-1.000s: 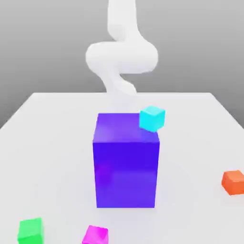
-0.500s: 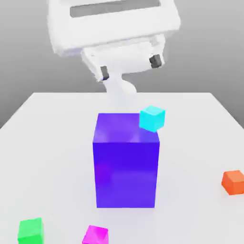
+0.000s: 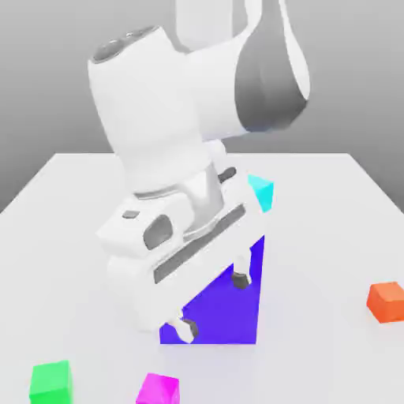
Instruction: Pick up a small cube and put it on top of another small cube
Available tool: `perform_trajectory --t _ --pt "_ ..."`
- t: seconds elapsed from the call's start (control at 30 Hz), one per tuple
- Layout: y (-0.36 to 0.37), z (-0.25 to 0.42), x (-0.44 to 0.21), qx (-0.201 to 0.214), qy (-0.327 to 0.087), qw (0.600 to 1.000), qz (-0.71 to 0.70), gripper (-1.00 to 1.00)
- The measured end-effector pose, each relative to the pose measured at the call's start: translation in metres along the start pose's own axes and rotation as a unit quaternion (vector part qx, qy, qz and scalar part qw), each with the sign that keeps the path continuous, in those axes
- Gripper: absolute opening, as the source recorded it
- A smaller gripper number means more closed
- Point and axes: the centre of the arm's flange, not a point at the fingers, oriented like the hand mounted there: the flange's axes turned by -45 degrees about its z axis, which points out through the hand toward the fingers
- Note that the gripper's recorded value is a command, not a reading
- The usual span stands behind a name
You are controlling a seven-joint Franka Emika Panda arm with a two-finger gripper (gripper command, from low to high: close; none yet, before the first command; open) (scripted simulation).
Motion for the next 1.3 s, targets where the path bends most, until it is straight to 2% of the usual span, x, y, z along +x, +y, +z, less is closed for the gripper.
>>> perform_trajectory --t 0.23,0.47,0.6,0.63,0.8,0.83,0.93,1.03,1.3 --pt "0.01 0.054 -0.033 -0.002 -0.062 0.994 -0.09 0.0" --pt "0.02 0.08 -0.064 -0.022 -0.132 0.973 -0.189 0.0" --pt "0.027 0.122 -0.077 -0.025 -0.14 0.969 -0.202 0.0" --pt "0.024 0.134 -0.079 -0.003 -0.145 0.966 -0.213 -1.0" --pt "0.024 0.135 -0.079 -0.001 -0.146 0.966 -0.213 -1.0" --pt "0.019 0.142 -0.08 0.029 -0.153 0.961 -0.229 -1.0" --pt "0.025 0.117 -0.075 -0.017 -0.143 0.968 -0.207 -1.0" --pt "0.023 0.084 -0.07 -0.023 -0.14 0.97 -0.197 -1.0" --pt "0.064 0.034 -0.126 -0.037 -0.133 0.99 -0.03 -1.0"
